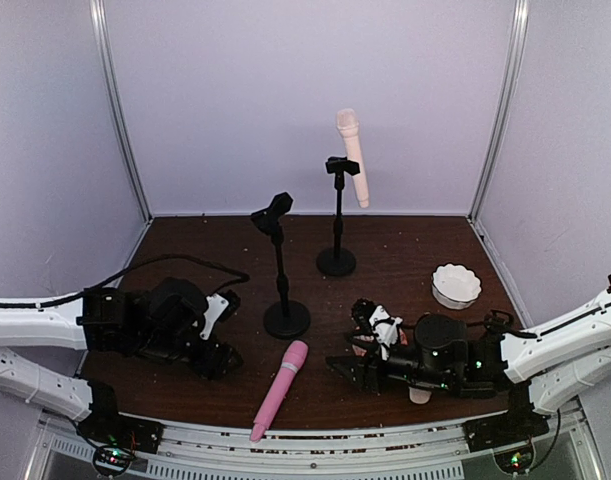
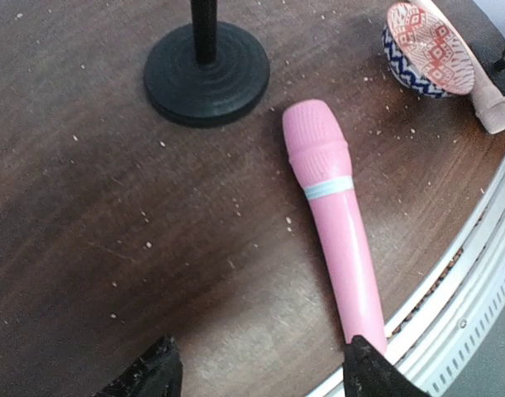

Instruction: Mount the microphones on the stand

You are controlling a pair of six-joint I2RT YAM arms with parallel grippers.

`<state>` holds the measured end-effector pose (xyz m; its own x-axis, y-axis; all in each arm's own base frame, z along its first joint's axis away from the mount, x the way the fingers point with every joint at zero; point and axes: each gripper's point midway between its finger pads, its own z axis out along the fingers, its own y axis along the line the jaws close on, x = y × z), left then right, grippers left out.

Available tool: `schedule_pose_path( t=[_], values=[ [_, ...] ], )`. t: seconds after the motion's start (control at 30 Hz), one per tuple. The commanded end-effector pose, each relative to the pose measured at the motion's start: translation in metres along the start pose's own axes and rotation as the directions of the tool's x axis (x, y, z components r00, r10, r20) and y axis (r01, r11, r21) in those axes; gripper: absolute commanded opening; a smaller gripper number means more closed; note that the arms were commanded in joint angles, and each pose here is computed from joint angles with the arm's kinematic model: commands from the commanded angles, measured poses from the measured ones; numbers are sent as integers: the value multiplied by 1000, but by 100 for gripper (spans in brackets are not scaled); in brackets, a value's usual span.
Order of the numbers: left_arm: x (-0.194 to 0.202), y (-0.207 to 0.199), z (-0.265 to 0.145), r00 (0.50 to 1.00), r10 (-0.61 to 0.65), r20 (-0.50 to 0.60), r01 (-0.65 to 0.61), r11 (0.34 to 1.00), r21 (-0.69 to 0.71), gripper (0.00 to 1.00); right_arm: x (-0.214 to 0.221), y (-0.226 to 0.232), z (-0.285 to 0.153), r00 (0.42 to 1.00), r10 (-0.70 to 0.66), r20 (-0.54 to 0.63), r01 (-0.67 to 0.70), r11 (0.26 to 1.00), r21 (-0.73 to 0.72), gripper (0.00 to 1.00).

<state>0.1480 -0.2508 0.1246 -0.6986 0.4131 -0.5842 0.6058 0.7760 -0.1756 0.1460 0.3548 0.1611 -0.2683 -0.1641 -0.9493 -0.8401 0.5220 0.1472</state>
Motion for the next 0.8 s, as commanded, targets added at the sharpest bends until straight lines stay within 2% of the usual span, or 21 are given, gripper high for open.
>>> schedule_pose_path(
  t=[0.0, 0.07, 0.23, 0.47, 0.77],
  values=[
    [13, -31, 8, 995, -75, -68, 77, 996, 36, 72, -8, -6, 2, 1000, 14, 15, -15, 999, 40, 64],
    [18, -50, 13, 994, -34, -100, 37, 999, 34, 73, -8, -7, 1, 1000, 17, 15, -17, 999, 46, 64],
    [31, -59, 27, 978, 51, -201, -79, 988, -134, 73, -9, -7, 0, 1000, 20, 21, -21, 999, 47, 64],
    [46, -78, 49, 949, 107, -297, -157, 976, -149, 74, -8, -9, -1, 1000, 22, 20, -23, 998, 52, 63],
    [25, -82, 71, 945, 153, -290, -217, 955, -203, 75, -9, -12, -4, 999, 30, 34, -33, 997, 64, 63]
  ],
)
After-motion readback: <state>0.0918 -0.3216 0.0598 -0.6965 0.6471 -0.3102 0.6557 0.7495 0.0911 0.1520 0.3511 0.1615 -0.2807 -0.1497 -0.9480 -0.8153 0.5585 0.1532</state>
